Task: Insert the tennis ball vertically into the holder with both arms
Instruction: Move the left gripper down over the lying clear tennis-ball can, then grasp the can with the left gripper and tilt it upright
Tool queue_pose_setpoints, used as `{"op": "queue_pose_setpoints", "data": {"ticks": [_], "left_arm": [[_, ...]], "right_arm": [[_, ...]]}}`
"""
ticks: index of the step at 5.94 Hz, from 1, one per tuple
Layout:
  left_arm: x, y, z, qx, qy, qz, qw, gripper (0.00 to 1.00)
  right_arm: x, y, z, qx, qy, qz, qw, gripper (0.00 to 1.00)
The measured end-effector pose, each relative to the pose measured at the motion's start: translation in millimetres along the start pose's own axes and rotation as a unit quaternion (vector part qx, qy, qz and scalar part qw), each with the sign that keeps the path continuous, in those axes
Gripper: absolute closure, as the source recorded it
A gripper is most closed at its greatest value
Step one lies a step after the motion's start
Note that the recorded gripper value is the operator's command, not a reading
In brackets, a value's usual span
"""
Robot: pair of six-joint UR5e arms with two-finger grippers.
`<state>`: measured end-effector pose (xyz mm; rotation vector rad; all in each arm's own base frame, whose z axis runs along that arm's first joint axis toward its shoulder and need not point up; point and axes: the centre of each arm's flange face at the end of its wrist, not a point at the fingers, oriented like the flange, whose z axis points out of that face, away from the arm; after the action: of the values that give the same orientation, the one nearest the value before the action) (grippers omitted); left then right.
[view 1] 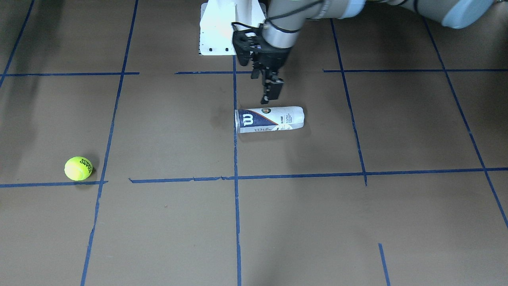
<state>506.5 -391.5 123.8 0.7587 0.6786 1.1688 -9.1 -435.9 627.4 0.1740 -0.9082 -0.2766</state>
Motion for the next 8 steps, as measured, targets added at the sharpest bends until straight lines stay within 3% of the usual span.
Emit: {"op": "queue_pose_setpoints", "data": {"ticks": [2, 4, 8], "left_arm": [[9.2, -31.4, 24.6, -0.084, -0.052, 0.047, 0.994, 0.0], [14.2, -53.7, 63.2, -0.142, -0.077, 0.088, 0.983, 0.0], [37.6, -67.2, 99.9, -0.174, -0.084, 0.1, 0.9761, 0.0]], "right_arm": [[-0.2, -0.3, 0.1, 0.0, 0.002, 0.008, 1.0, 0.0], [0.6, -0.3, 0.9, -0.001, 0.002, 0.01, 0.9999, 0.0], [2.2, 0.9, 2.1, -0.002, 0.003, 0.021, 0.9998, 0.0]]}}
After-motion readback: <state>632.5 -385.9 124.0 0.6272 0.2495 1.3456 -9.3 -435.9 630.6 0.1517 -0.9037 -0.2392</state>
